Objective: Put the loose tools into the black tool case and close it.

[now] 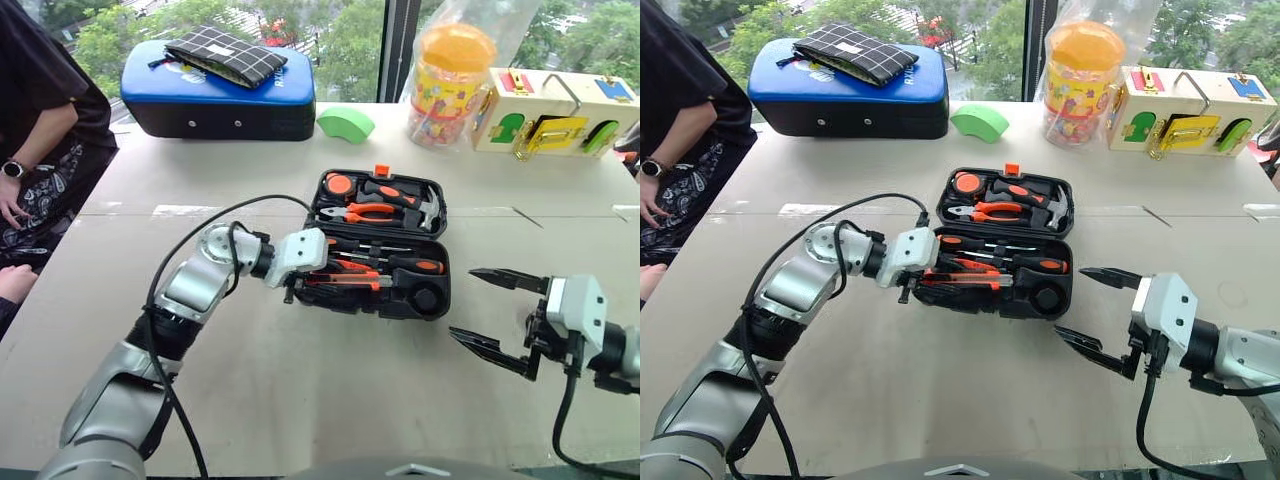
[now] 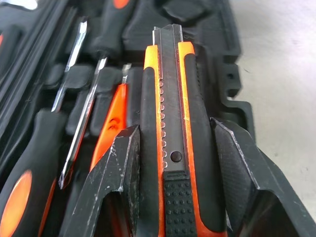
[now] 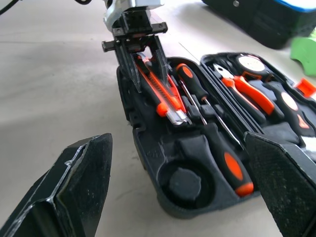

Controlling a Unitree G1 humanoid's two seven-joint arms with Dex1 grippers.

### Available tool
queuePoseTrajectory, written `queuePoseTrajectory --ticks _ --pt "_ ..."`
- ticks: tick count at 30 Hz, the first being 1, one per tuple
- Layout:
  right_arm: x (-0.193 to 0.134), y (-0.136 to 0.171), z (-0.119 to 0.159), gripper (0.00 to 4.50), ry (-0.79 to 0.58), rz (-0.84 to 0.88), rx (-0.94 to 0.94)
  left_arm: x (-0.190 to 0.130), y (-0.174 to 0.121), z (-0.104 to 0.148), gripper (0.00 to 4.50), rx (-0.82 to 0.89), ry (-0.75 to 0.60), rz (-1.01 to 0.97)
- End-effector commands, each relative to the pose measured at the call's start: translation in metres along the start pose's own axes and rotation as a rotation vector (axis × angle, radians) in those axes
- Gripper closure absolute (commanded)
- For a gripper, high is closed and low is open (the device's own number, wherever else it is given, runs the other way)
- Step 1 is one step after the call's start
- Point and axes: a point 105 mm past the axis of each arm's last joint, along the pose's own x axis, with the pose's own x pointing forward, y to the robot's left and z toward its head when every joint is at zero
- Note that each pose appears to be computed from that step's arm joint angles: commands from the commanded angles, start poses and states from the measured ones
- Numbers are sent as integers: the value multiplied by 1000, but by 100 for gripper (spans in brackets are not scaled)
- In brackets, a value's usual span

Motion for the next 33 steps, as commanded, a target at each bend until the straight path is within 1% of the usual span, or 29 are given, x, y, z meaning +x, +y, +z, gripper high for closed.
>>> queuePoseTrajectory --ticks 1,6,10,14,15,17,19,21,23,24,25,27,28,30,31,32,33 --pt "-3 2 10 15 -20 -40 -43 7 -4 5 296 21 -10 -60" --pt "-6 5 9 15 -9 -61 -37 18 -4 8 296 8 22 -84" --pt "-8 7 9 15 -2 -70 -34 22 -4 1 296 15 60 -79" --pt "-9 8 8 15 5 -71 -31 22 -1 1 296 -11 32 -55" --pt "-10 8 8 15 7 -70 -30 21 -1 4 188 -26 11 -59" --pt "-11 9 7 15 12 -70 -27 16 -3 13 122 -57 -66 -59" --pt "-14 10 4 15 25 -67 -18 2 3 25 44 -160 -203 -13" --pt "-18 11 1 15 40 -60 -7 -12 5 30 44 -260 -294 -1" --pt "-21 12 -2 15 51 -54 1 -19 1 25 44 -300 -300 -12" --pt "-22 12 -3 15 55 -52 4 -21 -1 23 110 -301 -290 -18" --pt "-24 12 -4 15 62 -48 8 -22 -5 19 143 -297 -271 -27" --pt "-30 10 -7 15 81 -47 14 -18 -8 10 237 -301 -223 -20" --pt "-32 8 -8 15 88 -48 14 -15 -9 6 268 -301 -201 -15" --pt "-35 6 -9 15 95 -51 12 -6 -10 -10 364 -308 -116 3" --pt "-36 5 -9 15 96 -51 12 -1 -14 -19 425 -300 -66 -2" --pt "-36 5 -8 15 96 -50 11 4 -17 -29 440 -288 -15 -2" --pt "-36 5 -8 15 96 -48 10 7 -20 -34 440 -278 14 -4"
